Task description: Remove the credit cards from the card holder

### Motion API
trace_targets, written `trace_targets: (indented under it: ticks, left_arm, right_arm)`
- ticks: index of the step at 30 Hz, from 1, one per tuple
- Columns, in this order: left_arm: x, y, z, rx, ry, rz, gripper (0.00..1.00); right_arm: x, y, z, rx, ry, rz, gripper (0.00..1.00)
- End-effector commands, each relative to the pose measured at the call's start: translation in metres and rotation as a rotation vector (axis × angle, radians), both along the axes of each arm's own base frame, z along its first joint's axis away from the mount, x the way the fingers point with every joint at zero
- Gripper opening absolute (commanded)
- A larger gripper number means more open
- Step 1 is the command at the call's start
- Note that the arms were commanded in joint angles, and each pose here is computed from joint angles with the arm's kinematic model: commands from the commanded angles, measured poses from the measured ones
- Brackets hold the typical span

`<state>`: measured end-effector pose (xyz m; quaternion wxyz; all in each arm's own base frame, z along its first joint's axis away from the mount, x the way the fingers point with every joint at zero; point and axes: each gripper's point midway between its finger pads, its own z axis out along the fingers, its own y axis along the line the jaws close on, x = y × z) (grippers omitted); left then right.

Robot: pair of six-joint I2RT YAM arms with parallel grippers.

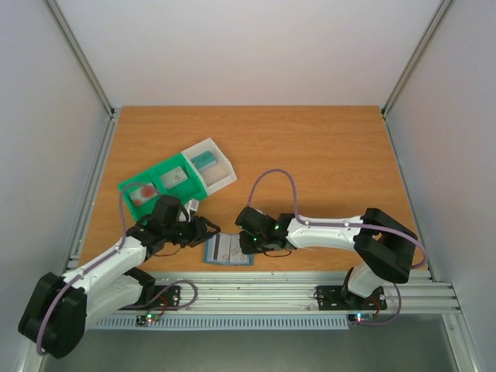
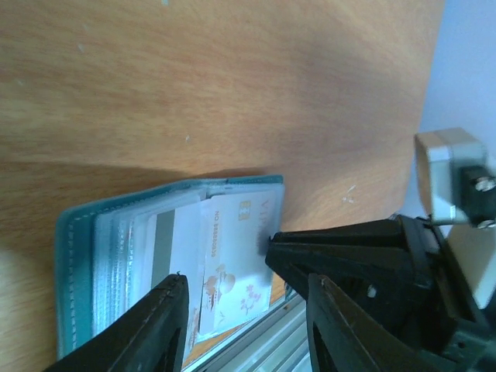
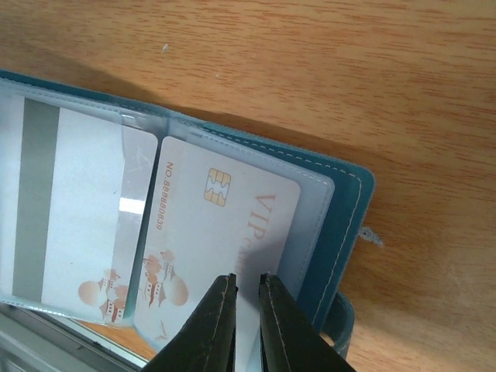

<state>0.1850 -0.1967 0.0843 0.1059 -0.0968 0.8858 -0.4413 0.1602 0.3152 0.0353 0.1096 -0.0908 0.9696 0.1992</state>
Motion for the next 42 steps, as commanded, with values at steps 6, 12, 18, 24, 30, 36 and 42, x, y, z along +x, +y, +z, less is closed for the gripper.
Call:
trace_targets:
  ticks: [6,12,18,24,30,36,42]
  left_arm:
    - [0.002,-0.033,-0.014,-0.050,-0.017,-0.082,0.42]
    - [0.004,-0.039,-0.035,-0.032,0.004,-0.089,0.41]
    - [0.000,-0.043,-0.055,-0.022,0.037,-0.096,0.38]
    - [-0.006,-0.050,-0.066,-0.004,0.054,-0.120,0.35]
    - [-0.007,-0.051,-0.068,-0.010,0.060,-0.112,0.21]
    - [-0.006,-0.053,-0.066,-0.021,0.058,-0.117,0.03]
    - [-0.005,-0.053,-0.063,-0.027,0.049,-0.115,0.00]
  right_arm:
    - [0.000,-0.008,-0.012,-0.027,-0.011,-0.022,0.10]
    - [-0.002,-0.013,-0.019,-0.031,-0.001,-0.036,0.10]
    - [-0.004,-0.016,-0.024,-0.038,0.004,-0.039,0.08]
    - [-0.005,-0.018,-0.028,-0.044,0.009,-0.042,0.07]
    - [-0.005,-0.019,-0.028,-0.047,0.010,-0.041,0.07]
    - [-0.006,-0.020,-0.030,-0.050,0.011,-0.042,0.07]
    - [-0.006,-0.021,-0.028,-0.053,0.011,-0.039,0.07]
